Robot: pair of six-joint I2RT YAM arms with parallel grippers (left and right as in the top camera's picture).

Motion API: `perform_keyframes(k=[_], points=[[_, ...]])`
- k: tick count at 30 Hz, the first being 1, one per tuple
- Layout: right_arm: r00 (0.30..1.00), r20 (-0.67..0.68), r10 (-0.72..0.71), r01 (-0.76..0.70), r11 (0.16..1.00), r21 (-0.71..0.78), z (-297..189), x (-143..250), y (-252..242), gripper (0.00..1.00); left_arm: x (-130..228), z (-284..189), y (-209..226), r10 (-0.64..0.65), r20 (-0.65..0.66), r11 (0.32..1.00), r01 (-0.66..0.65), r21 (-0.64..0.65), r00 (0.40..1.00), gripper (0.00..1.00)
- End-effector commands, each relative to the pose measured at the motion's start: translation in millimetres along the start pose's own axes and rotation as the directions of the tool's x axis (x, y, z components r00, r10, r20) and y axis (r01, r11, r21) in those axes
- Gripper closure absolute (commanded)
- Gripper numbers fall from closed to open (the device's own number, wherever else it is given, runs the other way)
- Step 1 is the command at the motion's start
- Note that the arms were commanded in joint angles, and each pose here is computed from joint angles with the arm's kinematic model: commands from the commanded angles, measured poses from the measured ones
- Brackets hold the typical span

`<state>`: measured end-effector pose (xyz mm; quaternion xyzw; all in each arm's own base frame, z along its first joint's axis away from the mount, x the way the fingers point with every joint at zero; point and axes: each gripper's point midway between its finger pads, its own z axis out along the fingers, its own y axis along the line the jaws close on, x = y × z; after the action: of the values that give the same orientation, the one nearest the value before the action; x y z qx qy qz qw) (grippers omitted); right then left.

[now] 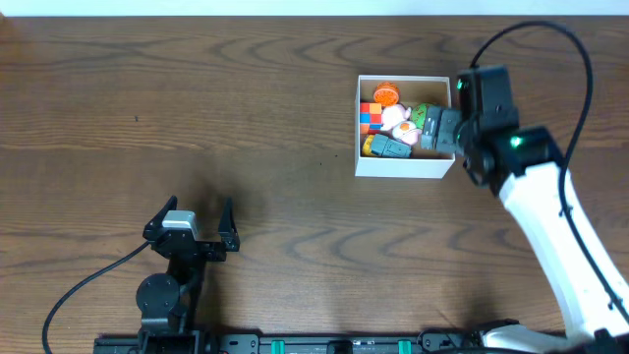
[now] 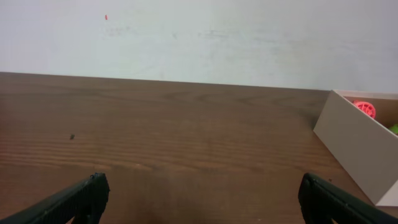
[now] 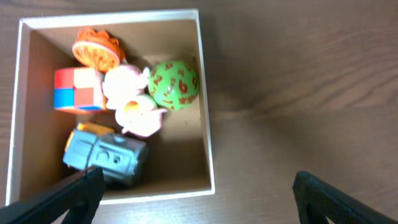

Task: Pack container

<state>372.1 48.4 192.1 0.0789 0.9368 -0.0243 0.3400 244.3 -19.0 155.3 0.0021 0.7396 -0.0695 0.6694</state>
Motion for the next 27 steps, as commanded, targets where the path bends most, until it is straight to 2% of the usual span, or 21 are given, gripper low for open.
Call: perform_keyframes(k=[1,4,10,15,23,27], points=[[0.989,0.143,0.029,-0.026,0.999,-0.025,-19.6,-11.3,-4.4,0.01,15.4,0.7,-1.0,0.01,-0.047,1.0,-0.009,0.01,0.999,0.02],[0.973,0.22,0.069,-0.044,0.992,-0.114,-26.4,-5.0,-1.6,0.01,15.4,0.7,-1.0,0.009,-0.047,1.0,-0.009,0.01,0.999,0.02],[0.97,0.214,0.115,-0.059,0.966,-0.251,-25.8,52.6,-9.8,0.01,15.4,0.7,-1.0,0.009,-0.047,1.0,-0.009,0.01,0.999,0.02],[0.94,0.304,0.155,-0.072,0.961,-0.267,-28.1,77.8,-30.0,0.01,15.4,0.7,-1.0,0.009,-0.047,1.0,-0.009,0.01,0.999,0.02],[0.88,0.471,-0.059,0.18,0.96,-0.215,-36.0,104.5,-33.1,0.01,15.4,0.7,-1.0,0.009,-0.047,1.0,-0.009,0.01,0.999,0.02],[0.827,0.556,-0.083,0.225,0.955,-0.193,-40.7,105.9,-33.7,0.01,15.4,0.7,-1.0,0.009,-0.047,1.0,-0.009,0.01,0.999,0.02]])
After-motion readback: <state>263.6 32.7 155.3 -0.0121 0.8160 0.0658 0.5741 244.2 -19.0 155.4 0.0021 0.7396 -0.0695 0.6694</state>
